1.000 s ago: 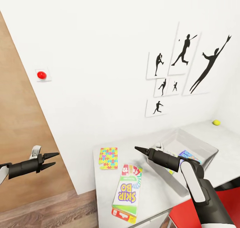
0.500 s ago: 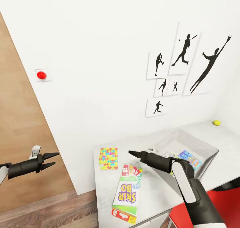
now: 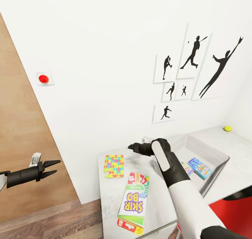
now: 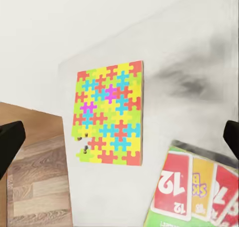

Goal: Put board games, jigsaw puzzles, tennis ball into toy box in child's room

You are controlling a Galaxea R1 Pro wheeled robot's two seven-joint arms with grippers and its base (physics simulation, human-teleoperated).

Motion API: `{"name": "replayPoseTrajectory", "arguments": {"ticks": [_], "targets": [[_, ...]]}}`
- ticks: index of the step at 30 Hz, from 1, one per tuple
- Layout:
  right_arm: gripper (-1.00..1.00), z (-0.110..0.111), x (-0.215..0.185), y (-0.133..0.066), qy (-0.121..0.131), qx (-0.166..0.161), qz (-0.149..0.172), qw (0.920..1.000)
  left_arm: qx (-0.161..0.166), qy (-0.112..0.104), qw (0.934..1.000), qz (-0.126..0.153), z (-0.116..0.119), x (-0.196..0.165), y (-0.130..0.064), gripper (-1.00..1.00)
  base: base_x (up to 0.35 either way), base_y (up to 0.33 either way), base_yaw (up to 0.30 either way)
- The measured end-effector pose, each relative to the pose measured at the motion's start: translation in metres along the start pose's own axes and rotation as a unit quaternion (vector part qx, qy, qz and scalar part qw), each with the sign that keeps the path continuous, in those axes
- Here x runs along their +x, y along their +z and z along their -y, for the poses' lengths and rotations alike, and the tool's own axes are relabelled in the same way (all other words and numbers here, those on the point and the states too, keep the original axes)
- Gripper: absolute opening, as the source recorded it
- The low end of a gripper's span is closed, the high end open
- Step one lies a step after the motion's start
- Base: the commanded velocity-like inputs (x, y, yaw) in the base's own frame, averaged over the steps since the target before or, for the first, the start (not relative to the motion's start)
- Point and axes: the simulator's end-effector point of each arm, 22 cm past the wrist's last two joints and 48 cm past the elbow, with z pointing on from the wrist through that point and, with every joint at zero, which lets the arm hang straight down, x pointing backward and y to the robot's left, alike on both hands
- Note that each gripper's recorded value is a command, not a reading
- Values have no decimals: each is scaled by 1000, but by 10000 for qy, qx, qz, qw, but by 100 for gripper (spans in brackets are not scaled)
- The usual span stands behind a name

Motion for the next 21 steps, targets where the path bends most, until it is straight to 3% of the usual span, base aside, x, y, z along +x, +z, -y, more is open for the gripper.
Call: {"name": "replayPoseTrajectory", "arguments": {"ticks": [3,7,12,21], "targets": [[100,17,-18,15,71,436,-8,9990,-5,0,10000,1,0,0,0,100,0,0,0],[100,34,-23,31,217,755,-34,9969,-14,4,10000,4,-1,-1,-1,100,0,0,0],[100,48,-22,42,346,956,45,9948,-18,7,10000,6,-1,-1,-2,100,0,0,0],[100,55,-19,48,401,1030,54,9939,-29,-31,10000,-12,-5,1,0,100,0,0,41]]}}
